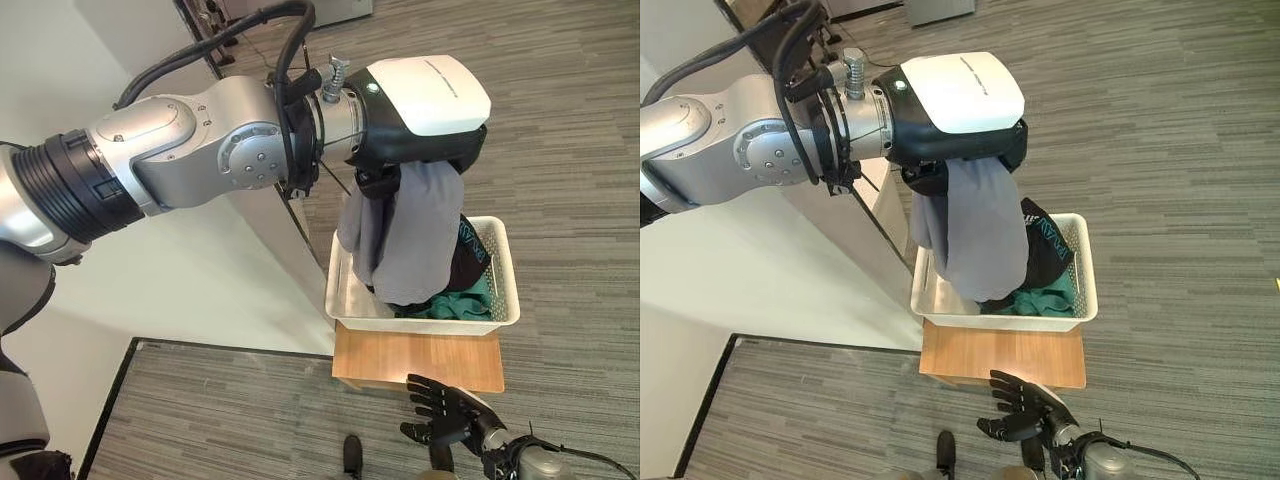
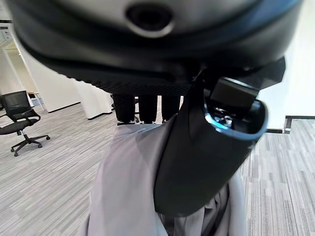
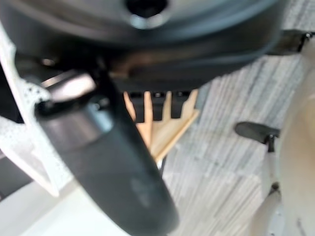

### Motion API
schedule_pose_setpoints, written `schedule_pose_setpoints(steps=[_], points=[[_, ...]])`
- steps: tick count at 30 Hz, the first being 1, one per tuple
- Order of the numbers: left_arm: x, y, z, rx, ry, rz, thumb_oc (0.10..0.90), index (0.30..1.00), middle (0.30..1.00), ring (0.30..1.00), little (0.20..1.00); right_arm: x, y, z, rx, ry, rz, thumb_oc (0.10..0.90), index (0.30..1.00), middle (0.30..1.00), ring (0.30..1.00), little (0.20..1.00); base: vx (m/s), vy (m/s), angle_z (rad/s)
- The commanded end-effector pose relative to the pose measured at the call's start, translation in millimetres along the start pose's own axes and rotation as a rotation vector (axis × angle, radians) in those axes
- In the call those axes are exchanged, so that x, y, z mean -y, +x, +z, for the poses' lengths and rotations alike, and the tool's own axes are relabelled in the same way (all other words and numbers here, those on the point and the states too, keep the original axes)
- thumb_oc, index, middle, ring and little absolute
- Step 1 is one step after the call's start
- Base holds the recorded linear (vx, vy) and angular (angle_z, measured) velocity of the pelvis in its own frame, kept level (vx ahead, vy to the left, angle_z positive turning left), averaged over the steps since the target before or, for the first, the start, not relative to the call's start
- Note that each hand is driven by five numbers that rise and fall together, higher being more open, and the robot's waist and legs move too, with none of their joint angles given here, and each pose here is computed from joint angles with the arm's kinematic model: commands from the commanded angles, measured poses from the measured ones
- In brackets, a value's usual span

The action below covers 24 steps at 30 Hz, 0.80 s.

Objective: Pick up bed clothes into laundry basket.

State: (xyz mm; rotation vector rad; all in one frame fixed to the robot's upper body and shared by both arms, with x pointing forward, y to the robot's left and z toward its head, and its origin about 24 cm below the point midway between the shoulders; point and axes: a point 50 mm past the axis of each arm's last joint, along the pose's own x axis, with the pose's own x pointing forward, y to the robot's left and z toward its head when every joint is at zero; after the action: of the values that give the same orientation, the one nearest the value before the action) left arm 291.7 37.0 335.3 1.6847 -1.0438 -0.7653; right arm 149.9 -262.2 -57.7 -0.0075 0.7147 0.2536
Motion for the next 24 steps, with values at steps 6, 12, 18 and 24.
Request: schedule_pose_setpoints(steps=[6,12,18,24], points=[[-76.9,-24.7,-49.5,-0.311,0.314,0.135,0.4,0.3,0.3,0.3,0.3,6.9,-13.2,40.4,0.192,-0.055,-0.002,0.8,0.9,0.9,0.9,0.9,0.0,0.003,-0.01],[-77.0,-26.7,-59.3,-0.364,0.366,0.116,0.4,0.3,0.3,0.3,0.3,8.0,-14.2,42.5,0.202,-0.056,-0.006,0.8,0.9,0.9,0.9,0.9,0.0,0.004,-0.01],[-69.4,-27.6,-66.6,-0.391,0.342,0.115,0.4,0.3,0.3,0.3,0.3,6.4,-12.3,40.7,0.198,-0.052,-0.004,0.8,0.9,0.9,0.9,0.9,0.0,0.004,-0.14],[-53.5,-18.2,-65.8,-0.37,0.269,0.113,0.4,0.3,0.3,0.3,0.3,4.9,-11.3,38.8,0.198,-0.05,-0.008,0.8,0.9,0.9,0.9,0.9,-0.01,-0.005,-0.06]])
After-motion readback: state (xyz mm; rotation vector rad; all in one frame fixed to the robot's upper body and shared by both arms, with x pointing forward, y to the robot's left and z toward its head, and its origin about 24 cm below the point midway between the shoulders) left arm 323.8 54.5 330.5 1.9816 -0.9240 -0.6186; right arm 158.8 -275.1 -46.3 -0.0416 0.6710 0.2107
